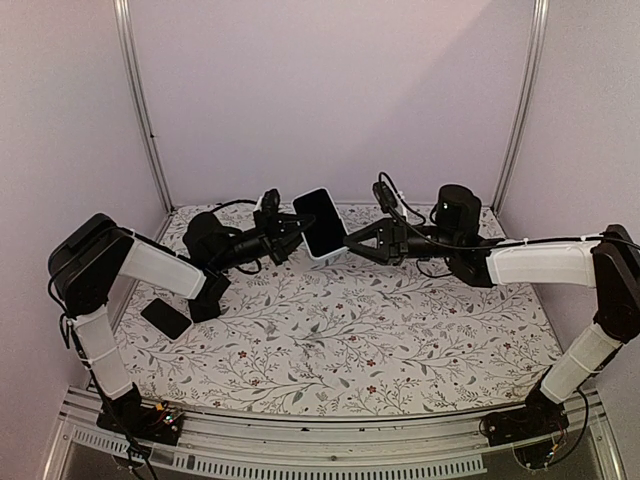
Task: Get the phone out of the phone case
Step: Remove the bottom right corner of the phone case from the phone.
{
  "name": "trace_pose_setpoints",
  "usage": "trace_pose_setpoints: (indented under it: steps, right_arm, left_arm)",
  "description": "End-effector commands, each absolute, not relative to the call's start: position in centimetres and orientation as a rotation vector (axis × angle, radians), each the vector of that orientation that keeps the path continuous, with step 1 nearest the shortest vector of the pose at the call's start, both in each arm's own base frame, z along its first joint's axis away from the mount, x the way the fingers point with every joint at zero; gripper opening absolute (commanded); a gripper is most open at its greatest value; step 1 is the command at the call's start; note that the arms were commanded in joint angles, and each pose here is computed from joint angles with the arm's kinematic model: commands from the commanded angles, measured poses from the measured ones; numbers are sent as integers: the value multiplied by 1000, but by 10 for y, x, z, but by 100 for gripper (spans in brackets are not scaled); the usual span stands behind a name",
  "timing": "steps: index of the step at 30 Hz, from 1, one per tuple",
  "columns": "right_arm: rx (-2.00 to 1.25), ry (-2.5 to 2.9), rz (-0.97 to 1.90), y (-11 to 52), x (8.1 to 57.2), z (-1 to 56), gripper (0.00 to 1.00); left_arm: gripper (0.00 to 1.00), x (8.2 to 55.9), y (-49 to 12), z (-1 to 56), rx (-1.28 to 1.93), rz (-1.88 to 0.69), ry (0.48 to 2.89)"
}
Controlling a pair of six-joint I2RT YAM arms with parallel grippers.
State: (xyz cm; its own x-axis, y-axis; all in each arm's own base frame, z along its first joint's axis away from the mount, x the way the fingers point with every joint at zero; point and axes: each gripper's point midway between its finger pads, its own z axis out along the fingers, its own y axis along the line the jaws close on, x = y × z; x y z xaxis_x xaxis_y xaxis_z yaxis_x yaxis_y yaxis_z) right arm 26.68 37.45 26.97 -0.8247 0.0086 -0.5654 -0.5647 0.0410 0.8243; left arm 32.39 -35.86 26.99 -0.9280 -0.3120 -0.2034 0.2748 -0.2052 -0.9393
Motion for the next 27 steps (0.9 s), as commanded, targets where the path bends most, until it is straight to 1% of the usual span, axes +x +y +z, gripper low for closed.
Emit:
trace_pose_setpoints:
  steps: [1, 3, 9, 18, 24, 27]
  right_arm:
    - [-639, 1821, 1868, 380, 253, 291, 29]
    - [-642, 1815, 1867, 381, 254, 293, 28]
    - [-652, 1807, 1859, 383, 256, 293, 16]
    - [-725, 1700, 1840, 392, 264, 318, 3]
    - [-786, 1612, 1849, 394, 262, 336, 2]
    - [-808, 1582, 1853, 395, 262, 342, 4]
  left_arm:
    - [0, 316, -351, 299, 9, -2230, 1548]
    - [0, 316, -351, 300, 8, -2237, 1547]
    - [0, 314, -352, 301, -7, -2286, 1537]
    - [0, 312, -354, 307, -31, -2321, 1557]
    - [0, 312, -353, 322, -65, -2374, 1530]
    - [0, 311, -351, 328, -71, -2394, 1513]
